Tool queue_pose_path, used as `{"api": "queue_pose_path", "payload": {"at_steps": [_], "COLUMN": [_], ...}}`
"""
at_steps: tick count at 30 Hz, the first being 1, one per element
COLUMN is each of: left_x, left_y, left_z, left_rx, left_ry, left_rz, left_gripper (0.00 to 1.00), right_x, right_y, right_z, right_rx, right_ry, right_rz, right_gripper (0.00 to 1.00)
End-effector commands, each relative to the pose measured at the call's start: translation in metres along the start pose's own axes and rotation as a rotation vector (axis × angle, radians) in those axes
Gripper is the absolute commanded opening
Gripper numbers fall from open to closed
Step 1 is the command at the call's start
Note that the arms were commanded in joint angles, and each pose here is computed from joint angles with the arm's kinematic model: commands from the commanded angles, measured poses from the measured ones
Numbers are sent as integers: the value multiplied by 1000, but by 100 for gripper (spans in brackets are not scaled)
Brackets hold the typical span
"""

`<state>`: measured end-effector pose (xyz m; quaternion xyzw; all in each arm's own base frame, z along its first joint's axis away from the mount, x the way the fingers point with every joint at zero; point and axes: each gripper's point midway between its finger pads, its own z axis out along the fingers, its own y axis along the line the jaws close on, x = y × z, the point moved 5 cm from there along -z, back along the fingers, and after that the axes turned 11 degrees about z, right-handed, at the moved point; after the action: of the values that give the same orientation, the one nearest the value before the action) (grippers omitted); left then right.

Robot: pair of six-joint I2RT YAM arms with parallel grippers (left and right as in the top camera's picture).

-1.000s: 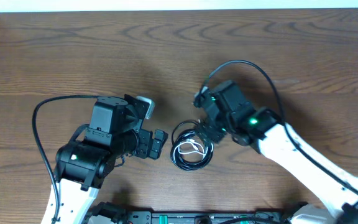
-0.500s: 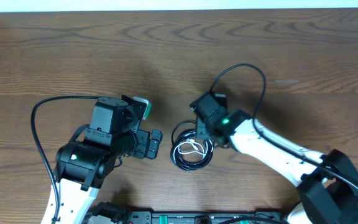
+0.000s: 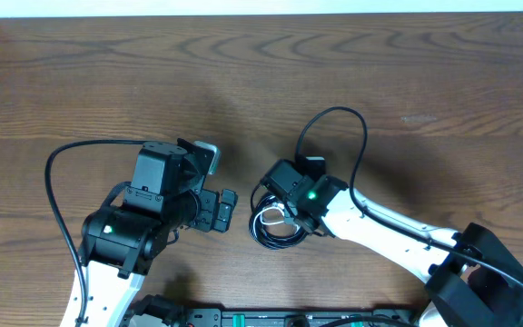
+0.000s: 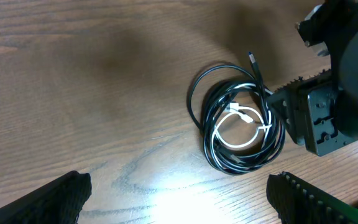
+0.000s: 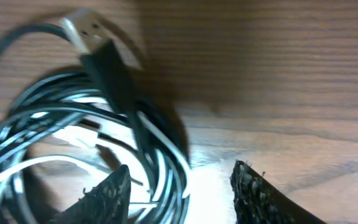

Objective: Untangle cables

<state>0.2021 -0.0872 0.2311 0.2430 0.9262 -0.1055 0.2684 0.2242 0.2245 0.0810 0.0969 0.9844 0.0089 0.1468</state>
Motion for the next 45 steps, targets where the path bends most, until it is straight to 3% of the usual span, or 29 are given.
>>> {"api": "queue_pose_path", "payload": {"at_steps": [1,14,19,23,31,37,45], "left_x": [-6,-6,-6,-6,-5,-5,-4], "left_y": [0,0,0,0,0,0,0], "left_z": [-7,-7,-7,-7,-7,-6,-6], "left_rx": [-12,-12,-12,-12,-11,-10,-10], "left_ry": [-22,-22,-22,-22,-19,-15,-15], "left_rz": [10,10,10,10,10,9,9], "left_gripper": [96,96,96,96,96,96,96], "right_x": [7,29,32,36,33,-7,-76], "right_y": [-14,-10,1,7,6,12,7], "right_z": [8,23,22,20,20,-12,-138], "right_rx": [59,-30,-77,-98,-85,-108,-220], "right_ry": [-15,68,69,63,32,-170,-597], "right_rz": [30,61,50,49,45,-15,-8], "right_gripper": [47,43,23,1,1,1,1]}}
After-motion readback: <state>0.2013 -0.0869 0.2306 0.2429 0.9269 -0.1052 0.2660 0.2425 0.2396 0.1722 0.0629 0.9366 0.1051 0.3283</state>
